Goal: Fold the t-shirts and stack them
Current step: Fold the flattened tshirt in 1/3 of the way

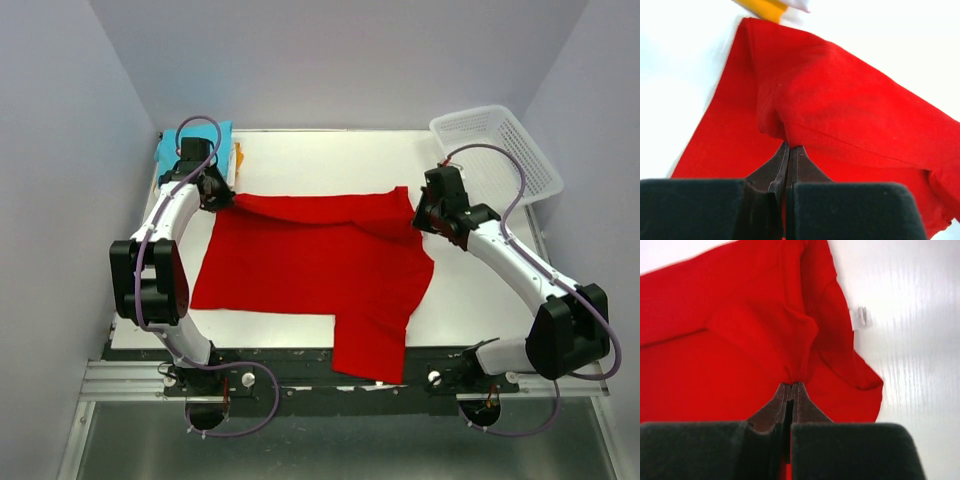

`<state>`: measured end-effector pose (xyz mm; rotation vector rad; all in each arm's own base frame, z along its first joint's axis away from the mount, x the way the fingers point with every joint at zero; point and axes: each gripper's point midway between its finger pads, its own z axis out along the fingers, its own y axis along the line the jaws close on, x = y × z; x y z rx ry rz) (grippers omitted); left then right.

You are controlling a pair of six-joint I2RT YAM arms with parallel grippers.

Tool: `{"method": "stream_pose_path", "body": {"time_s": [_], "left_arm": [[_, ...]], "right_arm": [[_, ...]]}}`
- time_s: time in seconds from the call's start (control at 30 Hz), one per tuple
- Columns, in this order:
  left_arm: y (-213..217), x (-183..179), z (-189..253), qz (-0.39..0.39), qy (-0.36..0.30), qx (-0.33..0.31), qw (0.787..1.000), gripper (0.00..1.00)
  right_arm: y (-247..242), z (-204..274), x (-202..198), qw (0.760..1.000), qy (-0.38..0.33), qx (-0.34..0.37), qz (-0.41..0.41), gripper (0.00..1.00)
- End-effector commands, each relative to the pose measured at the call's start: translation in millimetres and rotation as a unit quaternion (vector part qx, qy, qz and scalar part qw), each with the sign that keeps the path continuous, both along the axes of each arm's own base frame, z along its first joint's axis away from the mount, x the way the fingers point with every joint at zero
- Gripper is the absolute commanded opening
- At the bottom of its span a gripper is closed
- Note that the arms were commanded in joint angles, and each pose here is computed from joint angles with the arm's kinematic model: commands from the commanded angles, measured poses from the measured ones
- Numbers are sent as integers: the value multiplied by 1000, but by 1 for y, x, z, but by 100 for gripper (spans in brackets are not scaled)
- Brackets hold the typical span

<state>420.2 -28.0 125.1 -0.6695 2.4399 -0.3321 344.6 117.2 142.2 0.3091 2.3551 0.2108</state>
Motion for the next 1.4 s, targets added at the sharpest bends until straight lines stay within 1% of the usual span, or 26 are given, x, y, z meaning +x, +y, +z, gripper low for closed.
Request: {"method": "stream_pose_path", "body": {"time_s": [0.0, 0.07, 0.1, 0.13, 0.17, 0.2, 0.23, 0.27, 0.3, 0.33, 0.37, 0.4, 0.5, 0.57, 0.63, 0.7, 0.73, 0.8, 0.83, 0.87, 0.97, 1.07, 1.17, 1.27, 1.37], "left_arm": [[13, -17, -3, 19, 5, 16, 1000, 0], [20, -29, -12, 37, 27, 31, 998, 10], [25, -34, -15, 47, 36, 41, 997, 12], [28, -39, -18, 54, 45, 46, 996, 22], [31, -42, -19, 60, 49, 51, 996, 31], [31, -44, -18, 61, 50, 53, 996, 48], [31, -45, -15, 62, 48, 54, 995, 58], [31, -44, -10, 61, 41, 54, 996, 62], [29, -43, -4, 57, 33, 49, 997, 63], [28, -43, 5, 55, 22, 46, 997, 69], [26, -42, 13, 51, 11, 43, 998, 80], [24, -40, 23, 48, -6, 40, 998, 98], [11, -31, 41, 19, -49, 14, 999, 98], [-7, -18, 43, -16, -63, -27, 997, 99], [-24, -2, 38, -50, -60, -69, 995, 99], [-35, 10, 27, -66, -36, -100, 992, 99], [-37, 15, 23, -72, -29, -108, 991, 98], [-37, 21, 7, -67, -7, -112, 991, 99], [-36, 22, -2, -63, 3, -111, 992, 99], [-32, 23, -10, -54, 13, -103, 993, 99], [-29, 25, -28, -47, 37, -96, 994, 99], [-29, 24, -43, -44, 59, -98, 992, 99], [-25, 20, -55, -33, 79, -88, 992, 99], [-21, 17, -59, -29, 89, -78, 993, 98], [-21, 14, -60, -29, 95, -76, 992, 99]], "right_arm": [[4, -32, -40, 997, 81, 17, 10, 2], [2, -45, -54, 994, 103, 22, 6, 3], [1, -51, -61, 993, 114, 23, 5, 3], [-2, -59, -70, 992, 127, 20, 3, 7], [-5, -66, -78, 990, 137, 16, 3, 14], [-7, -70, -83, 990, 143, 11, 7, 28], [-10, -71, -86, 990, 143, 4, 9, 39], [-14, -70, -85, 991, 135, -6, 3, 50], [-17, -66, -80, 993, 121, -13, 1, 64], [-20, -59, -73, 994, 104, -22, -3, 78], [-21, -49, -62, 996, 83, -27, -4, 83], [-21, -40, -52, 998, 61, -31, -4, 87], [-18, -14, -10, 999, -11, -50, -1, 98], [-12, -8, 20, 996, -37, -78, 24, 100], [-5, -8, 51, 988, -51, -124, 73, 100], [2, -10, 85, 970, -65, -187, 141, 100], [3, -15, 98, 954, -59, -230, 182, 98], [2, -24, 125, 934, -59, -284, 210, 97], [2, -26, 137, 926, -63, -304, 215, 95], [2, -35, 147, 924, -55, -314, 210, 94], [16, -53, 166, 921, -46, -307, 233, 88], [21, -69, 182, 921, -45, -308, 233, 80], [13, -79, 195, 922, -39, -329, 199, 69], [-1, -77, 204, 921, -41, -357, 150, 64], [-8, -76, 204, 919, -39, -369, 129, 59]]}}
